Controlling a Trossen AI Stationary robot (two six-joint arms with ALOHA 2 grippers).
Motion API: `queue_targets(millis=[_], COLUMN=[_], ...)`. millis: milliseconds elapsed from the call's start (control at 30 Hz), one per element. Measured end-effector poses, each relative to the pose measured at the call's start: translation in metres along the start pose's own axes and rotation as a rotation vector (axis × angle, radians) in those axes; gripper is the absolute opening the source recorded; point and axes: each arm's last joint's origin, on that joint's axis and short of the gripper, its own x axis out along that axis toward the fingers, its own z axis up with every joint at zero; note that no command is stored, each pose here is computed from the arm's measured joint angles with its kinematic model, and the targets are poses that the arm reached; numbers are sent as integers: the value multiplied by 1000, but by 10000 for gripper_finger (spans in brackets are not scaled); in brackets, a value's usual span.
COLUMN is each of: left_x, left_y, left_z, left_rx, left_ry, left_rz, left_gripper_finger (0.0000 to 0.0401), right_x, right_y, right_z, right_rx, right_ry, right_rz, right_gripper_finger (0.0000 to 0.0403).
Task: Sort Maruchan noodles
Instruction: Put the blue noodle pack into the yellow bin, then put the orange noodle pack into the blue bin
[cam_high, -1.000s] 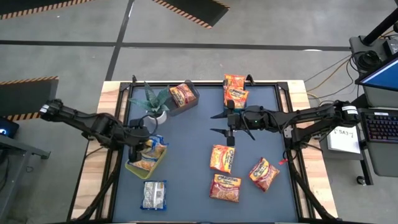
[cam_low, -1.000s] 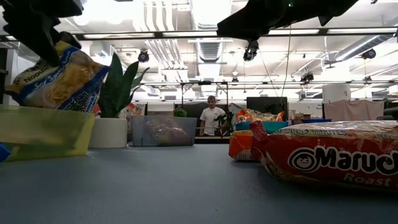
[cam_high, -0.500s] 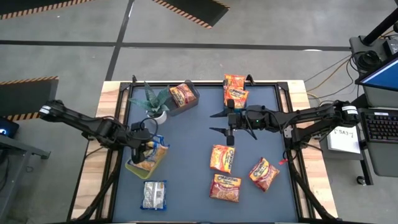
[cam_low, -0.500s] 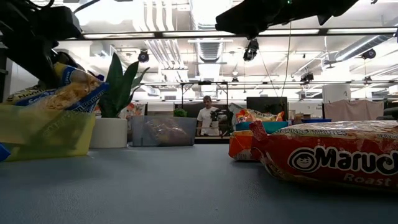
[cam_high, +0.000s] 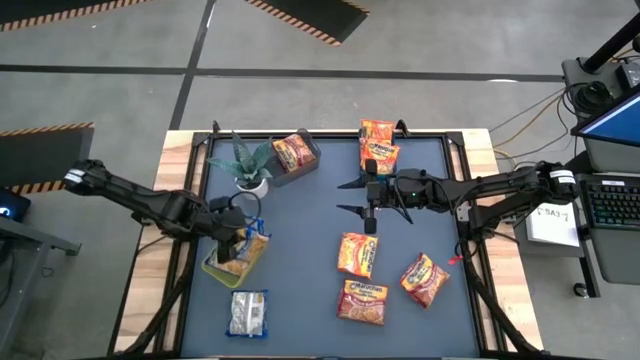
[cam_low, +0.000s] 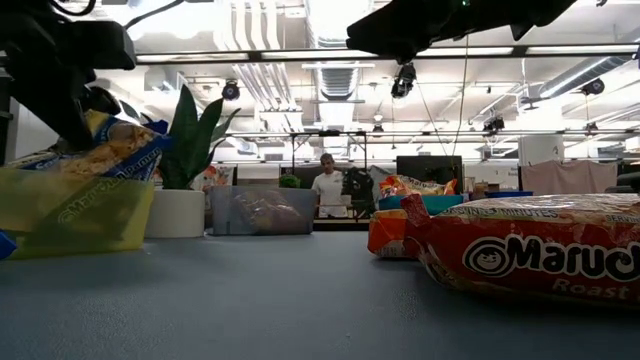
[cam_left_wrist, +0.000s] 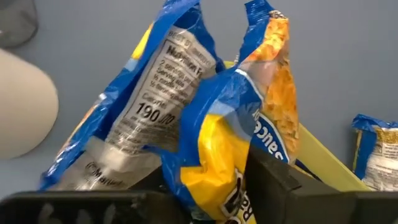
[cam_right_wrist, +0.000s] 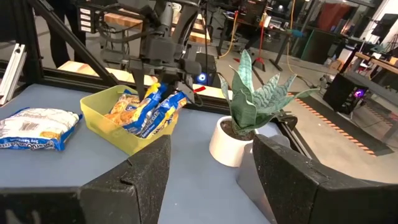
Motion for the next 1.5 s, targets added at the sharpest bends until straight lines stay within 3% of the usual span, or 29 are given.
queue_targets(millis=[367,600,833,1167,1300,1500], left_x=[-25,-53,-60,-1,11,6], left_y=[-3,-2,-8,-20,-17,-20], left_z=[17,26,29,11,2,8], left_rx=[-8,-25,-61,-40,-104,-149], left_ry=[-1,38,129,429,518,522], left_rz=[48,42,-60,-86,-5,-6], left_gripper_finger=[190,195,145,8,8,1], right_x=[0,0,0,0,0,0], right_y=[0,0,0,1,1,1], right_z=[-1,-1,-1,-4,-4,-4], right_rx=[4,4,14,10,16,22], right_ry=[6,7,9,40,41,42], right_rz=[1,2,2,9,9,9], right_gripper_finger=[217,217,217,217,217,217])
